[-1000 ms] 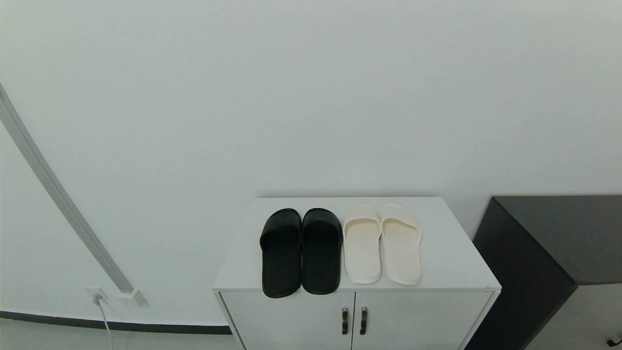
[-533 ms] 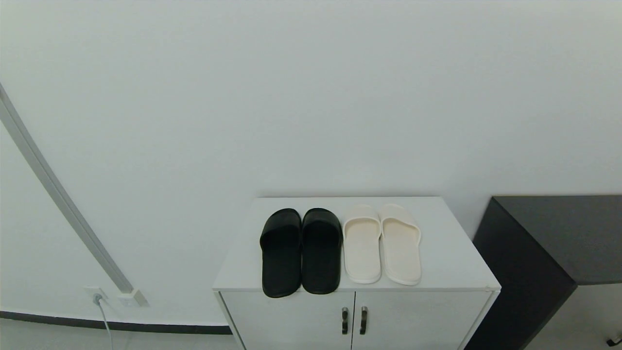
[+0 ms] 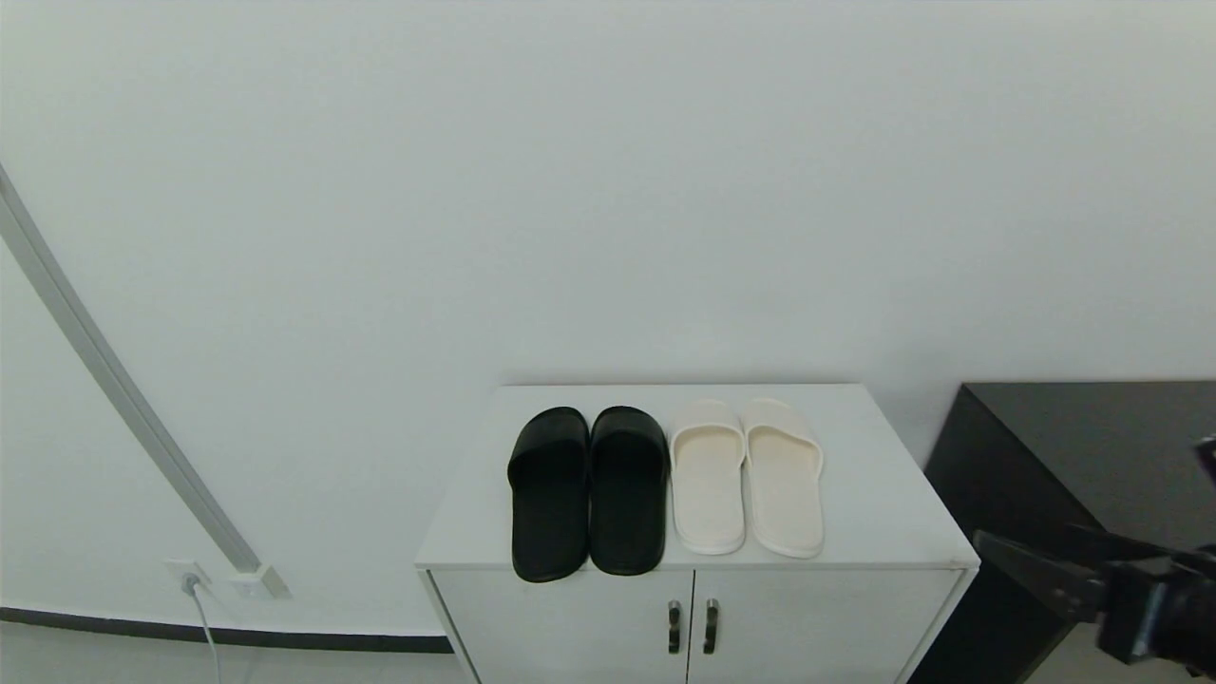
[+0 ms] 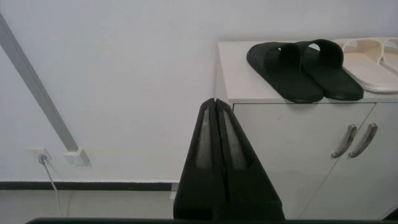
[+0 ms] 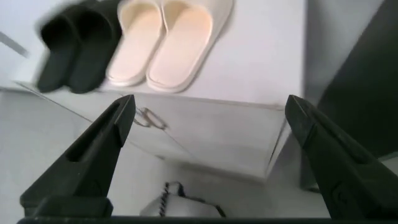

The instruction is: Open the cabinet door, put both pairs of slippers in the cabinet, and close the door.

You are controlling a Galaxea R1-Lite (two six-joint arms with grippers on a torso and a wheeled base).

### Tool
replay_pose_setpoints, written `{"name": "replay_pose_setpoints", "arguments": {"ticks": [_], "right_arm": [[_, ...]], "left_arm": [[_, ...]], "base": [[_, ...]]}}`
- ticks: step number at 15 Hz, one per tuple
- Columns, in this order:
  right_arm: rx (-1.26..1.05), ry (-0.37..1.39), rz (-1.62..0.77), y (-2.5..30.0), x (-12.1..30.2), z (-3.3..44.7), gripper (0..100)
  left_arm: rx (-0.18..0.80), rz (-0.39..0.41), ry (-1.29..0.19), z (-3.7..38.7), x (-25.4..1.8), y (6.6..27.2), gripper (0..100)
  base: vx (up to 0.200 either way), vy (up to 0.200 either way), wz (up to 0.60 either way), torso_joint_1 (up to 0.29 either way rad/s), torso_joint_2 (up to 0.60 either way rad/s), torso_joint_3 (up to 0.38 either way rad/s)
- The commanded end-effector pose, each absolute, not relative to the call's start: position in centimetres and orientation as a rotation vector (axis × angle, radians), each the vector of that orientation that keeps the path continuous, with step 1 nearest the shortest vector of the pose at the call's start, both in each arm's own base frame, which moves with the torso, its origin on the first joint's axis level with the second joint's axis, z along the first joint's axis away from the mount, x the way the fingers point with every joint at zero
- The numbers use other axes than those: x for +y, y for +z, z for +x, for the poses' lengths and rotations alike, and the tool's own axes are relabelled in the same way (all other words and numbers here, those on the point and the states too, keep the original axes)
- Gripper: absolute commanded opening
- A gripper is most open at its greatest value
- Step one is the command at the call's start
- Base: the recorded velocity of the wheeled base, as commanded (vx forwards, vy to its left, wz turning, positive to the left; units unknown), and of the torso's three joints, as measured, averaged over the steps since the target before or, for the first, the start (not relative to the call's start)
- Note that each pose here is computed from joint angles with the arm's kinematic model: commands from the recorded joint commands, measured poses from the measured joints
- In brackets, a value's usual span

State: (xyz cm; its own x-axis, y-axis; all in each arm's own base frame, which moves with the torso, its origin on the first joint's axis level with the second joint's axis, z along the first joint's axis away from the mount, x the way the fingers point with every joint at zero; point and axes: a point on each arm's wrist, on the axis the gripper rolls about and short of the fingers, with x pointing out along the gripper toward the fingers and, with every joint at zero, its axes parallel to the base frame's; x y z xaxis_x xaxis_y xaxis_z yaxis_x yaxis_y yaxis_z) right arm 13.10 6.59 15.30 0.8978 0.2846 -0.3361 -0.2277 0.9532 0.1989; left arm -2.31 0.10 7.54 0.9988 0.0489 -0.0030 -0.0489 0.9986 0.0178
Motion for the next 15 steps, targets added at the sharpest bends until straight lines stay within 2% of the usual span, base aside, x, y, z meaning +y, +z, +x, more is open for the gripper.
{"name": "replay_pose_setpoints", "arguments": {"ticks": [1,7,12,15], "right_arm": [[0.445,0.289,0.134,13.1,13.2,17.7,100],[0.350,0.207,0.135,13.7,18.6,22.8,100],[0.312,0.127,0.124,14.4,21.0,25.4,100],[0.320,0.101,0.089,13.3,22.2,26.4,100]], "left_arm": [[0.007,0.020,0.046,-2.3,0.1,7.5,0],[0.005,0.009,0.044,-2.3,0.1,7.6,0],[0.005,0.009,0.044,-2.3,0.1,7.6,0],[0.005,0.009,0.044,-2.3,0.1,7.6,0]], "base": [[0.000,0.000,0.00,0.000,0.00,0.000],[0.000,0.000,0.00,0.000,0.00,0.000],[0.000,0.000,0.00,0.000,0.00,0.000],[0.000,0.000,0.00,0.000,0.00,0.000]]}}
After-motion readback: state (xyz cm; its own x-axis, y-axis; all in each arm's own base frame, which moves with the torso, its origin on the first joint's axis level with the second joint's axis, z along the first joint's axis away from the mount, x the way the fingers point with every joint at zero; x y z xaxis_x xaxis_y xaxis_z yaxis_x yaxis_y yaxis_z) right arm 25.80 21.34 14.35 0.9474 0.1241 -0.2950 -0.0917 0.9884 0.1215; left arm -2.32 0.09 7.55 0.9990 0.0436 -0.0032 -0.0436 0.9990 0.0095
